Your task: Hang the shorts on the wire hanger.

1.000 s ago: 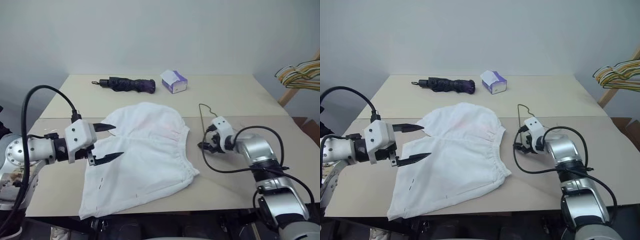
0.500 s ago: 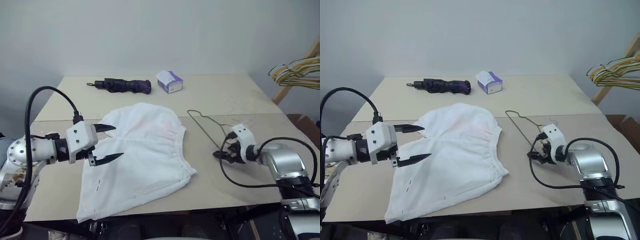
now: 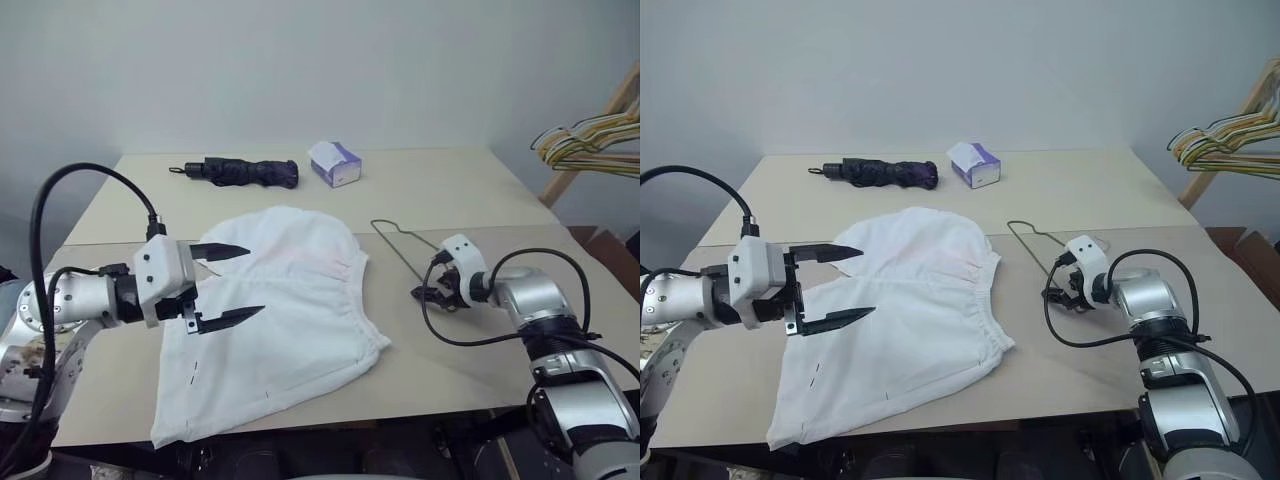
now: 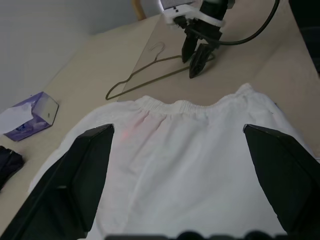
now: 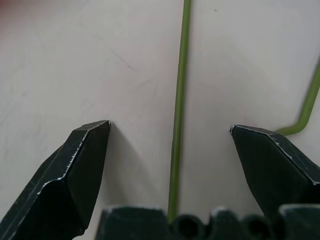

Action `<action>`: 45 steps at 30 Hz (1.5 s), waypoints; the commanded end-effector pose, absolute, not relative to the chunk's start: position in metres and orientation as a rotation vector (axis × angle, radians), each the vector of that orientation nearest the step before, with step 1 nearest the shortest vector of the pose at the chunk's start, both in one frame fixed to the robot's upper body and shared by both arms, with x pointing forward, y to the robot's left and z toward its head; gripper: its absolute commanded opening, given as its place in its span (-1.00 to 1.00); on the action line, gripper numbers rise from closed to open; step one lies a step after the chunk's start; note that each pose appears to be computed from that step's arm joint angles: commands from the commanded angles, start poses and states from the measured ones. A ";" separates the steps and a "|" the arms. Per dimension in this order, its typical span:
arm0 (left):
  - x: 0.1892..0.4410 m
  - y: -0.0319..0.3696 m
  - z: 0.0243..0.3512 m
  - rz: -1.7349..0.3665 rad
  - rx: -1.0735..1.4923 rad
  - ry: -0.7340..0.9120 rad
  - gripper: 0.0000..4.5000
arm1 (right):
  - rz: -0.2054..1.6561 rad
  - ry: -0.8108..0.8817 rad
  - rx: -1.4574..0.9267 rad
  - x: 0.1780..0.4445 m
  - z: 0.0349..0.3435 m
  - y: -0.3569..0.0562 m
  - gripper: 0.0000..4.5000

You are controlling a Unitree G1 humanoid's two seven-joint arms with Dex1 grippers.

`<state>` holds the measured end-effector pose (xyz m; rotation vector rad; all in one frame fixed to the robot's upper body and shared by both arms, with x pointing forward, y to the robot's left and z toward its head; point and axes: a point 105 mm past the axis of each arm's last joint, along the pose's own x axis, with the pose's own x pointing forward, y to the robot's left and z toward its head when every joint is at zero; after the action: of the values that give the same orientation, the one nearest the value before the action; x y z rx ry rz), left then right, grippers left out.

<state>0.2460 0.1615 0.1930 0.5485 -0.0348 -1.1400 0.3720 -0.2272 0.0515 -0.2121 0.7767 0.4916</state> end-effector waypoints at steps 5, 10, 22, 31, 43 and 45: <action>0.242 0.157 0.195 -1.145 0.567 -0.061 1.00 | 0.471 0.872 -0.255 0.366 0.037 -0.232 -0.14; 0.244 0.156 0.196 -1.143 0.562 -0.072 1.00 | 0.469 0.880 -0.292 0.364 0.033 -0.231 -0.89; 0.270 0.147 0.200 -1.051 0.068 -0.081 1.00 | 0.439 0.446 -0.269 0.367 0.103 -0.201 -0.98; 0.318 0.127 0.192 -0.822 -0.525 0.079 1.00 | 0.554 0.056 -0.286 0.332 0.168 -0.142 -0.98; 0.340 0.118 0.238 -0.728 -0.803 -0.053 1.00 | 0.701 -0.194 -0.364 0.307 0.191 -0.093 -0.98; 0.339 0.113 0.244 -0.738 -0.780 -0.070 1.00 | 0.708 -0.212 -0.404 0.305 0.189 -0.088 -0.98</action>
<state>0.3438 0.1193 0.2197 -0.8179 0.0117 -0.6964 0.3098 -0.0914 0.1746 -0.3570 -0.1262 0.7144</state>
